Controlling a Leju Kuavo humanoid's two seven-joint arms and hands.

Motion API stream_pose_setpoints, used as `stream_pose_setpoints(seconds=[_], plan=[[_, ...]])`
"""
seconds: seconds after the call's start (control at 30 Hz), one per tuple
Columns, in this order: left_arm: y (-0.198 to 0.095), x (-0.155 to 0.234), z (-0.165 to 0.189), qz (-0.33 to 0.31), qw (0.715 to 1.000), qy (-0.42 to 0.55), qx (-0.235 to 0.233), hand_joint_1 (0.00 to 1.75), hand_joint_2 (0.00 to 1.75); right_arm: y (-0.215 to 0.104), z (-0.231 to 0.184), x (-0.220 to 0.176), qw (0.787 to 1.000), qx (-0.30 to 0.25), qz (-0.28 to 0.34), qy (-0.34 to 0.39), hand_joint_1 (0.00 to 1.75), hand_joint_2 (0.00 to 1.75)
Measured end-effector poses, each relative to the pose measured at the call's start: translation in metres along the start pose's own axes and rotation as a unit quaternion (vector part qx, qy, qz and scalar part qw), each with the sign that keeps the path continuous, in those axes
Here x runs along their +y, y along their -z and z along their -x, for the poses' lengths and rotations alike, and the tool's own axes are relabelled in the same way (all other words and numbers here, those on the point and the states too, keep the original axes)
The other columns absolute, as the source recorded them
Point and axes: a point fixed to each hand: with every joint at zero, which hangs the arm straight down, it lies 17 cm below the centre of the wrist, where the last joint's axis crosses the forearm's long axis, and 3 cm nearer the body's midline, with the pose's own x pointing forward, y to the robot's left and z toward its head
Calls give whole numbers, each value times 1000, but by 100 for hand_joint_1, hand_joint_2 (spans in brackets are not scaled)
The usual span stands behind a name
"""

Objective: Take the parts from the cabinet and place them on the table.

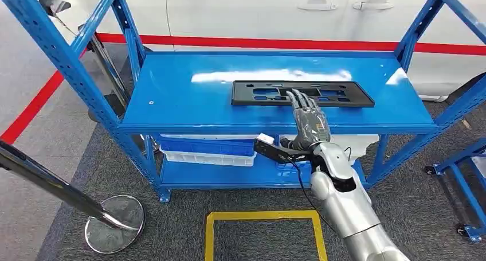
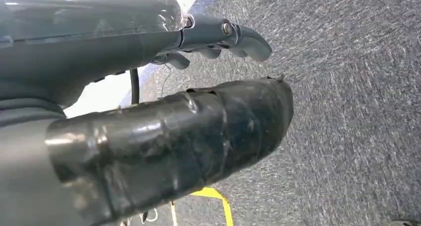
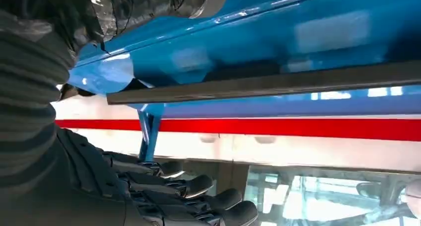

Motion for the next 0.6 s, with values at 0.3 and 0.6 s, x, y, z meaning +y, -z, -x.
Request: stream_pose_setpoints(seconds=[0.3,0.6], plan=[[0,-1,-2,1,1000,0,-3,0,0,1,-4,0,1000,-4,0,0,0,175],[0,-3,-3,2,1000,0,-4,0,0,-2,-2,7,1000,-1,-7,0,0,175]])
